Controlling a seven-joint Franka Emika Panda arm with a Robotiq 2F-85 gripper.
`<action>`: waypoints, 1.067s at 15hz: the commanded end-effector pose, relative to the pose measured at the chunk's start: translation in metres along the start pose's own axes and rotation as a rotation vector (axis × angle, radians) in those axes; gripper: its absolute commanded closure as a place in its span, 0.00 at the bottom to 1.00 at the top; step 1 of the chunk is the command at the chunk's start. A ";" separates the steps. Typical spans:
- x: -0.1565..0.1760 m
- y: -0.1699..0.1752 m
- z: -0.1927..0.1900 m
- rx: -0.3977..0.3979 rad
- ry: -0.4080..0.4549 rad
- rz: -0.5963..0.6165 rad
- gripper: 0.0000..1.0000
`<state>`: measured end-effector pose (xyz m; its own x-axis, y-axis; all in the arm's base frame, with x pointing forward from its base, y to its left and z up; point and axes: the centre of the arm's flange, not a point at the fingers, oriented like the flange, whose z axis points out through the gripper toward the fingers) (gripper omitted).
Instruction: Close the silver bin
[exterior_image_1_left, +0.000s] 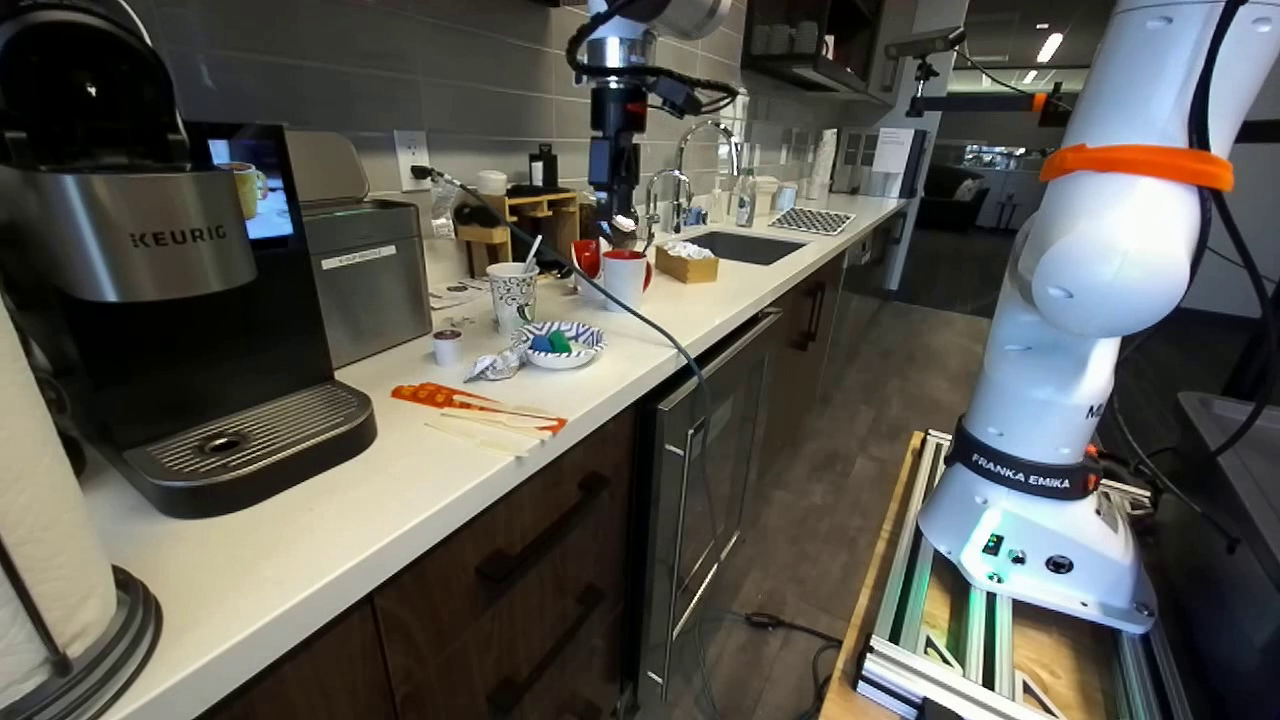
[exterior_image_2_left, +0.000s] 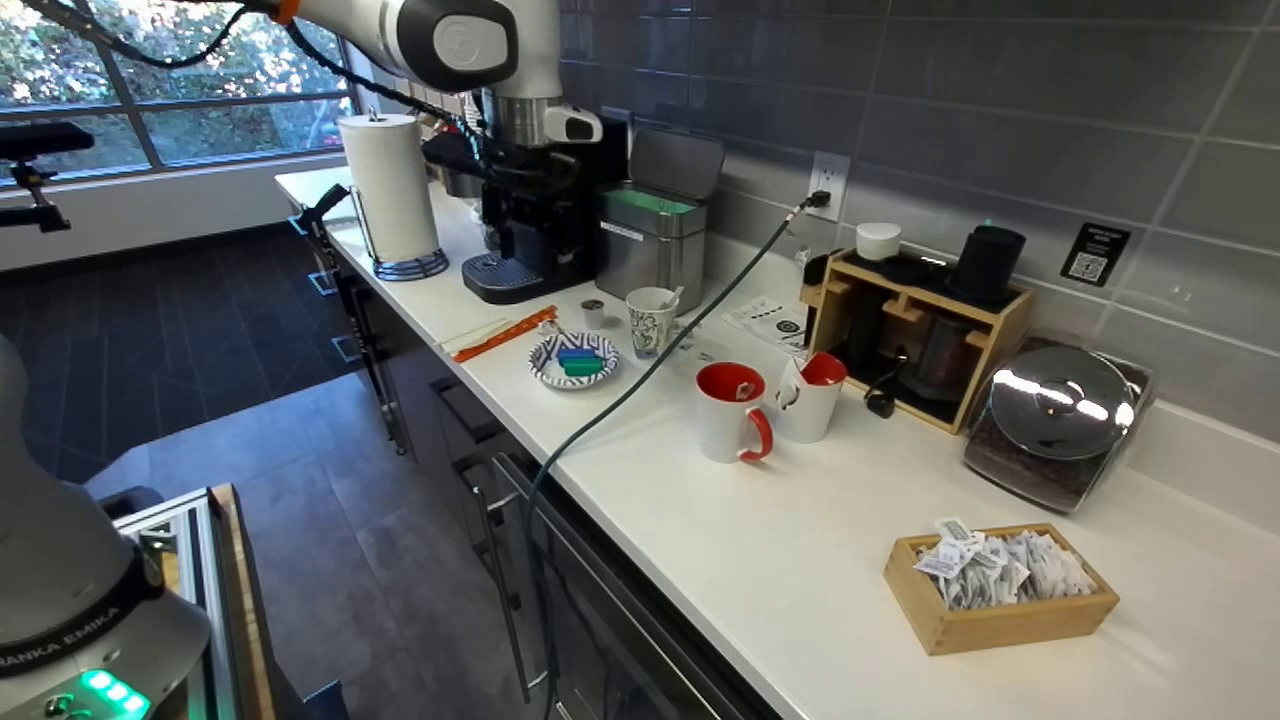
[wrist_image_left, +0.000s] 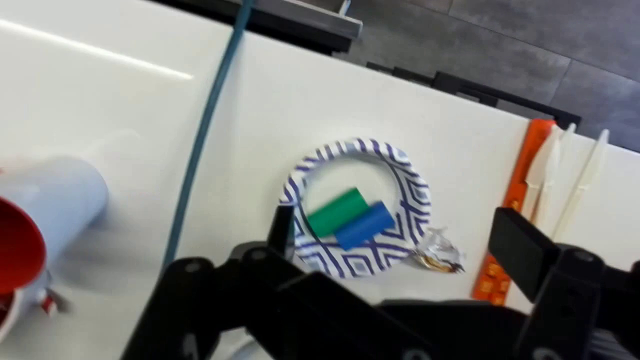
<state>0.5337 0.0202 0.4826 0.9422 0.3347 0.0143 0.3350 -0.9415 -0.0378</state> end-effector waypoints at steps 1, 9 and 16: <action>0.064 0.002 -0.031 0.122 0.037 -0.157 0.00; 0.074 0.004 -0.041 0.213 0.108 -0.219 0.00; 0.082 0.037 -0.008 0.500 0.285 -0.259 0.00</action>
<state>0.6082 0.0365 0.5186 0.8262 0.4984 0.2627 0.5633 -0.7403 -0.3670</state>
